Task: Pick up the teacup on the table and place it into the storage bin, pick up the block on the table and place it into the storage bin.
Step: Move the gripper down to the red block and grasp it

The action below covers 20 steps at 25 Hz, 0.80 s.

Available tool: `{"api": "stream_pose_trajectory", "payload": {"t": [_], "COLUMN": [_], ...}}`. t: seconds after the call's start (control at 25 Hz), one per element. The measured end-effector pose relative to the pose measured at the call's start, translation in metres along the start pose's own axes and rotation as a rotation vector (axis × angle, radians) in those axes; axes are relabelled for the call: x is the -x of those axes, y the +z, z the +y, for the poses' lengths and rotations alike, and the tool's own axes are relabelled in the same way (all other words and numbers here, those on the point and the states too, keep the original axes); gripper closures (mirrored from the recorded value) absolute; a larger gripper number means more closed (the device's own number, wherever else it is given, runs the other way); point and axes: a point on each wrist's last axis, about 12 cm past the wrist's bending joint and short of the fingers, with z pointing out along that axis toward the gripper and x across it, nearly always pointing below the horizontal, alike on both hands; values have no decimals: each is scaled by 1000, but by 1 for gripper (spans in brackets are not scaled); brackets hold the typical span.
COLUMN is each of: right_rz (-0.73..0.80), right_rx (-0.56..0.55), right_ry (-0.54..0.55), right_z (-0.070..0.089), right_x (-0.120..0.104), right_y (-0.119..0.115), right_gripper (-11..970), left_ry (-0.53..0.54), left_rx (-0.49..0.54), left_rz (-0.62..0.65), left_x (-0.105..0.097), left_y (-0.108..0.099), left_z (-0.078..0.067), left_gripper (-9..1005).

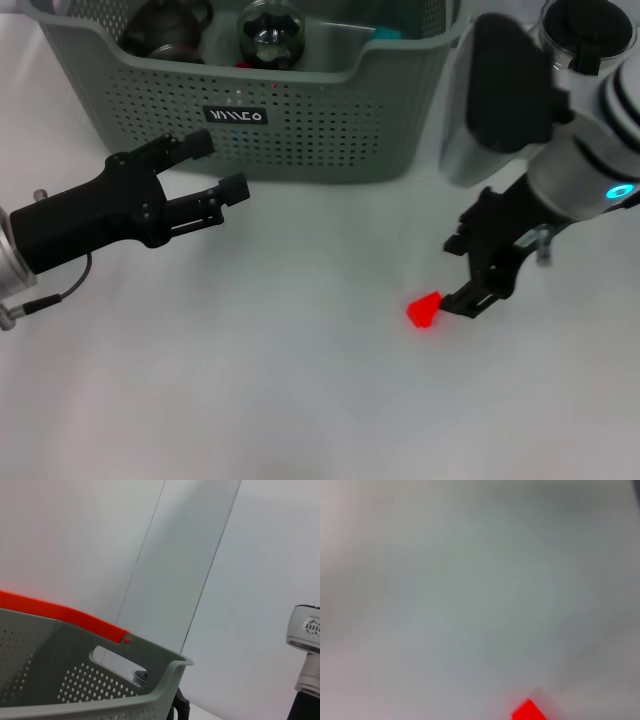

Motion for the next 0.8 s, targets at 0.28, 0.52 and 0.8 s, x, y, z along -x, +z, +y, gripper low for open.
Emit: {"api": "stream_pose_trajectory", "payload": {"t": [0.28, 0.52, 0.8], "right_rz": [-15, -9, -7], "right_rx": [-6, 31, 41], "right_ry": [-89, -104, -86], "right_z": [7, 8, 6], "right_x": [11, 11, 6], "right_y": [21, 36, 43], "right_gripper": [251, 234, 233], "left_ry": [-2, -4, -8], "left_rx": [12, 13, 24], "left_rz": [4, 6, 11], "left_x": [-1, -2, -4], "left_y": [-1, -1, 0], "left_z": [1, 0, 1], "left_gripper": [110, 111, 110]}}
